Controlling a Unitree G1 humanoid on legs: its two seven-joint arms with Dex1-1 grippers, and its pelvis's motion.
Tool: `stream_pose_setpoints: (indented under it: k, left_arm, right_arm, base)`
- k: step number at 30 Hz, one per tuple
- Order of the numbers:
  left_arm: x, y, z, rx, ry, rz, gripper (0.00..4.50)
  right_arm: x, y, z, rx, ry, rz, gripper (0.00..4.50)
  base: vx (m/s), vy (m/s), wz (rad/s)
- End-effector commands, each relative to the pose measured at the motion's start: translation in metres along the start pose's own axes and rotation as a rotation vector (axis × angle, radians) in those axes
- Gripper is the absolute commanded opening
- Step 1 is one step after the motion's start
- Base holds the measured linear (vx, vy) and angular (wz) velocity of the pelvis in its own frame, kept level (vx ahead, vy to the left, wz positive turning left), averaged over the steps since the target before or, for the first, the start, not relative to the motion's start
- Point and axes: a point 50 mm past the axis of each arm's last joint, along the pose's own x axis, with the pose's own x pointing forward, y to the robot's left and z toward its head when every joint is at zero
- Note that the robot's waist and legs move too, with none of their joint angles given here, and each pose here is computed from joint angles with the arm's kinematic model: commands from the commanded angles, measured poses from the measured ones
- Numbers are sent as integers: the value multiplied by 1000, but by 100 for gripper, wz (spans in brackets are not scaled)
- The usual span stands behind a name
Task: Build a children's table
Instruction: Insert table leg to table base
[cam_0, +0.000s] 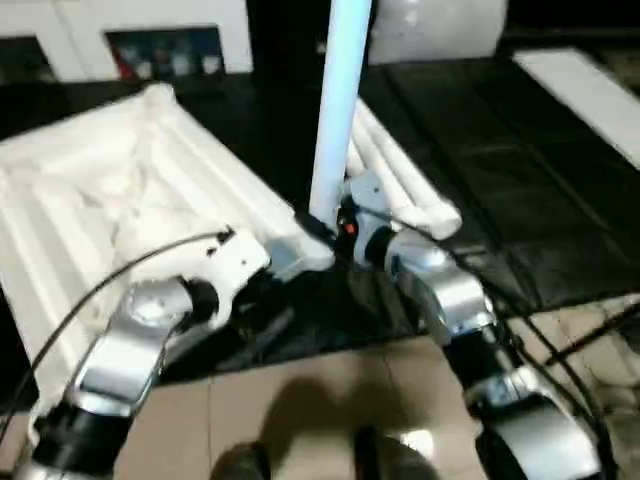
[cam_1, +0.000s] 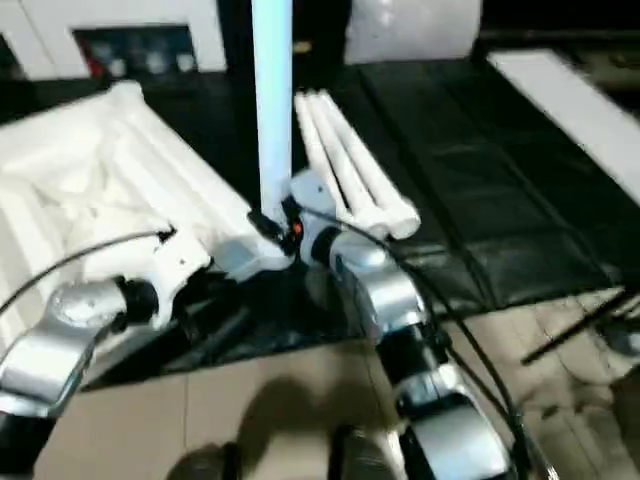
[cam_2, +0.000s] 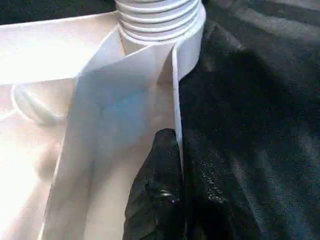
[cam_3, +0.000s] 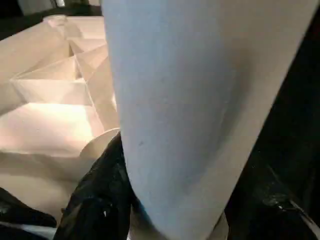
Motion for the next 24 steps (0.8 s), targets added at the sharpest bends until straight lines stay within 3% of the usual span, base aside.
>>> stream_pose_setpoints:
  k: [1,8,14,20,24]
  left_arm:
    - [-6,7,21,67,-87,34,0]
    - [-8,20,19,110,-66,46,0]
    - [-7,30,16,131,-59,39,0]
    - [-6,34,13,148,-58,9,0]
    - [-7,35,8,166,-48,-35,0]
  right_arm:
    - [-15,-3,-65,94,277,-49,271]
    - [-17,-6,-60,97,220,-40,337]
    - [-30,-7,-49,57,131,52,404]
    - [-44,-6,-40,2,74,104,449]
    - [-51,-8,-26,-17,12,100,450]
  base:
    - [85,-112,19]
    - [50,-53,-2]
    - [36,12,-1]
    - [0,0,0]
    - [0,0,0]
